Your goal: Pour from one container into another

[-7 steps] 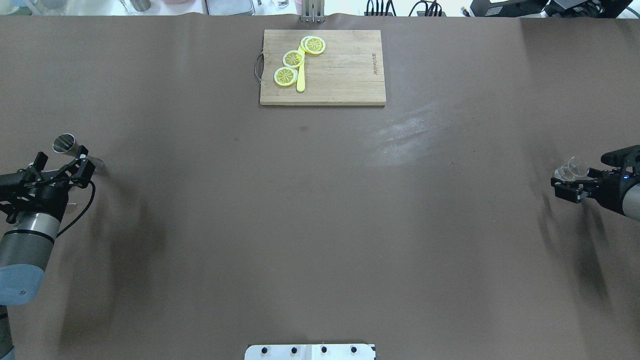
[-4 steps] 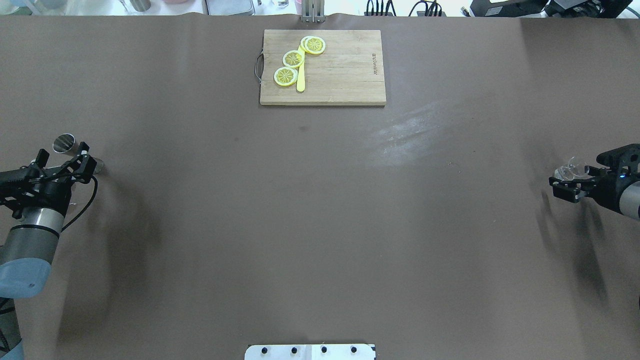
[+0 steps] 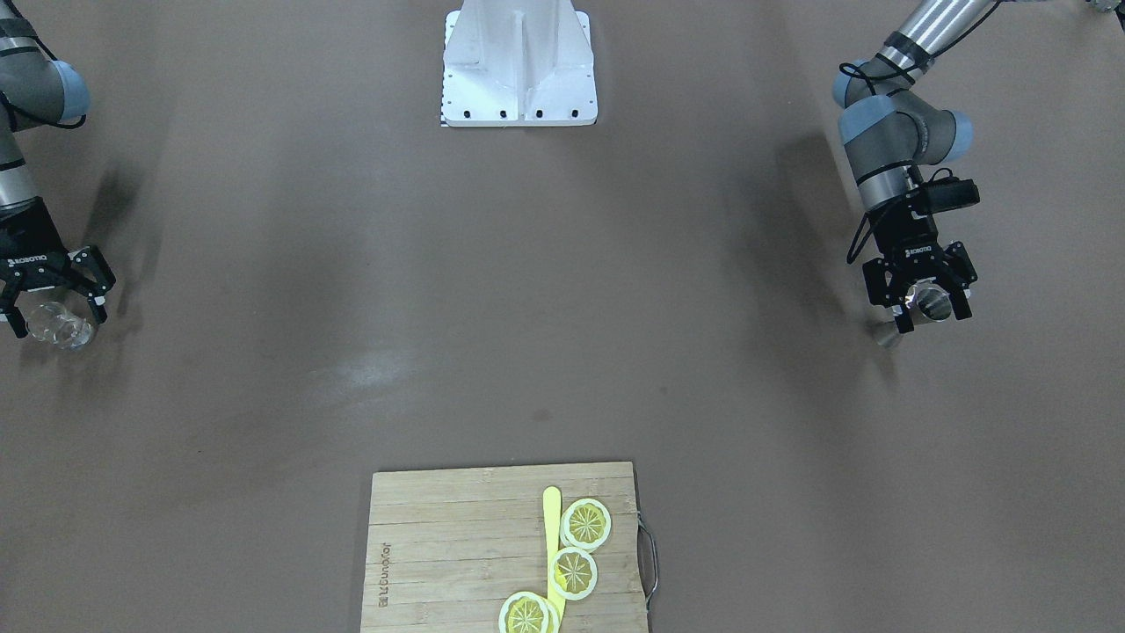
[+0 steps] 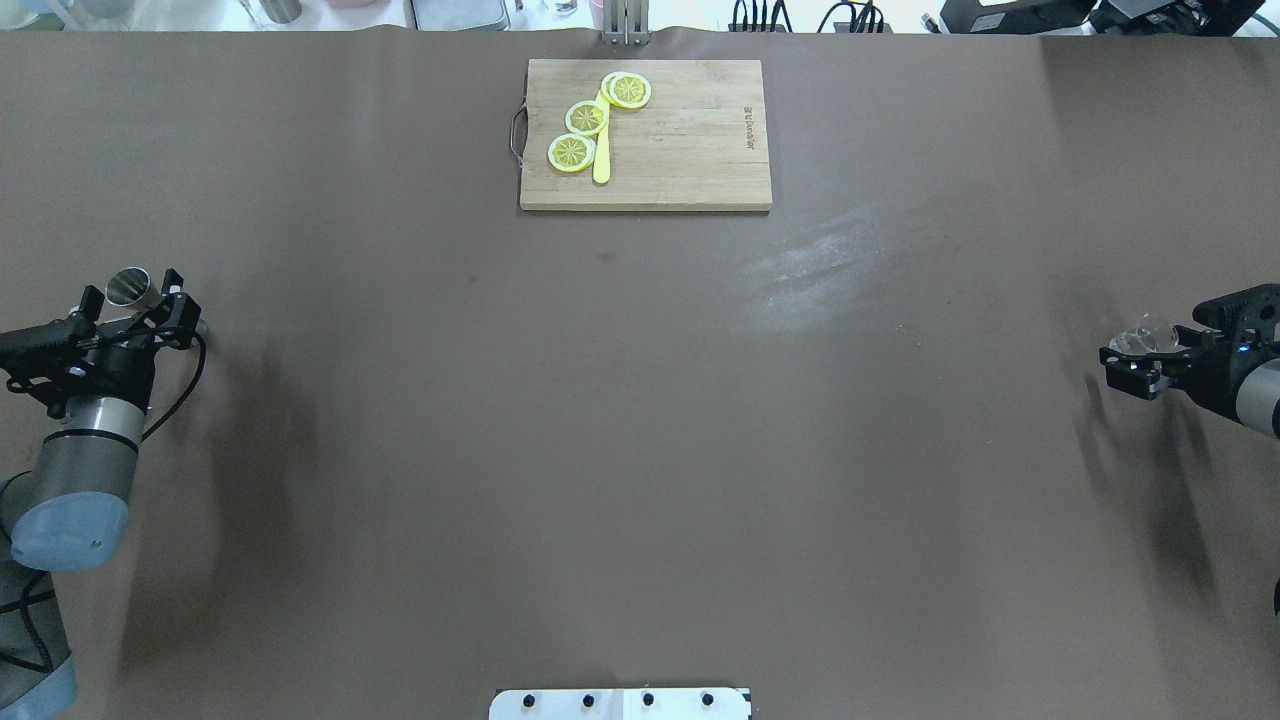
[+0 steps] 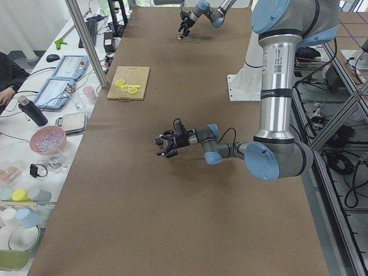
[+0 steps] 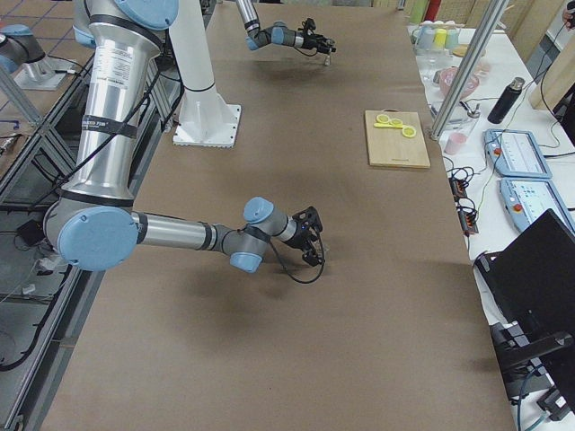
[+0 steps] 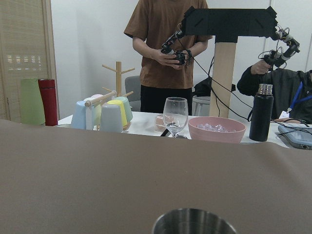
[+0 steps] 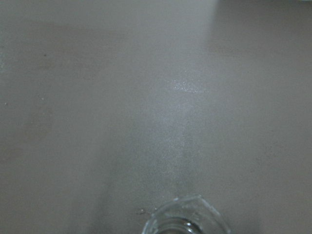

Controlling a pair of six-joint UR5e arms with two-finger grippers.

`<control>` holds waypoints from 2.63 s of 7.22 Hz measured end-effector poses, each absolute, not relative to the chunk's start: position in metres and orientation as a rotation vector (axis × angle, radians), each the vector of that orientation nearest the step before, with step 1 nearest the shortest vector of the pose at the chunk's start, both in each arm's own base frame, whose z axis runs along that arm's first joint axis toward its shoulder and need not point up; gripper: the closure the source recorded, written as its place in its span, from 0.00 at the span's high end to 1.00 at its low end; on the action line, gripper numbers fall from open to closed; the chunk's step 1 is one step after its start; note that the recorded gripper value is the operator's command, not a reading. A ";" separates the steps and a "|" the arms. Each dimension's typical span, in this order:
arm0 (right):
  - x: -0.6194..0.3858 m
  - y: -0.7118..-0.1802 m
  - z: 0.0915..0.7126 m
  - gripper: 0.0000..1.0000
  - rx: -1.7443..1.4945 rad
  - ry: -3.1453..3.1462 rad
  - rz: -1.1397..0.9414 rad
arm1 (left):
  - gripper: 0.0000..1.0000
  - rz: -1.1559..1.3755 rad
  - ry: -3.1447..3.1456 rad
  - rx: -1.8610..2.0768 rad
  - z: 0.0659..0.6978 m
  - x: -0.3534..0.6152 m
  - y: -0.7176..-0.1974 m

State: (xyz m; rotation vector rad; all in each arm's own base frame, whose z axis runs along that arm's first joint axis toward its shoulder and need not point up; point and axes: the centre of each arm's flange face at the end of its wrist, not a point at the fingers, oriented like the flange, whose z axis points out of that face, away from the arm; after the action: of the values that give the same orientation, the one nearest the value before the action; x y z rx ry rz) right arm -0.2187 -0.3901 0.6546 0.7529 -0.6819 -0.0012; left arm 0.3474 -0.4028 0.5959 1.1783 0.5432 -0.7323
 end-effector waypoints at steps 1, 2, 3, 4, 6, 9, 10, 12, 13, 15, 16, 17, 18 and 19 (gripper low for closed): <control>-0.218 -0.391 0.655 0.83 0.757 -0.678 0.005 | 0.97 -0.743 0.536 1.175 0.598 0.353 -0.408; -0.217 -0.391 0.655 0.79 0.759 -0.676 0.010 | 0.97 -0.751 0.534 1.173 0.599 0.357 -0.411; -0.216 -0.392 0.655 0.74 0.761 -0.675 0.013 | 0.95 -0.755 0.532 1.172 0.601 0.360 -0.413; -0.216 -0.393 0.654 0.68 0.762 -0.675 0.015 | 0.93 -0.757 0.530 1.172 0.603 0.362 -0.414; -0.216 -0.393 0.654 0.67 0.762 -0.676 0.017 | 0.88 -0.758 0.529 1.172 0.603 0.368 -0.417; -0.221 -0.399 0.647 0.41 0.773 -0.687 0.021 | 0.78 -0.756 0.533 1.170 0.602 0.373 -0.417; -0.221 -0.400 0.646 0.41 0.775 -0.687 0.023 | 0.78 -0.753 0.534 1.169 0.602 0.375 -0.416; -0.220 -0.401 0.646 0.37 0.776 -0.688 0.025 | 0.77 -0.748 0.537 1.167 0.602 0.377 -0.414; -0.220 -0.401 0.646 0.39 0.777 -0.689 0.025 | 0.77 -0.747 0.538 1.167 0.602 0.377 -0.413; -0.219 -0.401 0.645 0.44 0.778 -0.691 0.025 | 0.77 -0.753 0.529 1.185 0.602 0.376 -0.412; -0.219 -0.400 0.646 0.44 0.778 -0.691 0.025 | 0.77 -0.754 0.524 1.193 0.602 0.375 -0.411; -0.219 -0.400 0.646 0.45 0.778 -0.692 0.025 | 0.77 -0.756 0.520 1.202 0.602 0.375 -0.410; -0.219 -0.400 0.646 0.45 0.778 -0.691 0.025 | 0.77 -0.759 0.518 1.211 0.603 0.375 -0.408; -0.219 -0.401 0.645 0.45 0.779 -0.692 0.025 | 0.77 -0.762 0.518 1.217 0.603 0.376 -0.406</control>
State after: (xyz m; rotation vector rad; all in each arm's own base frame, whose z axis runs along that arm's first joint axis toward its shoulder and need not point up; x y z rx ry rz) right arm -0.2185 -0.4005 0.6450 0.7787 -0.6924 0.0249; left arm 0.3756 -0.4064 0.6033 1.2168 0.5181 -0.7624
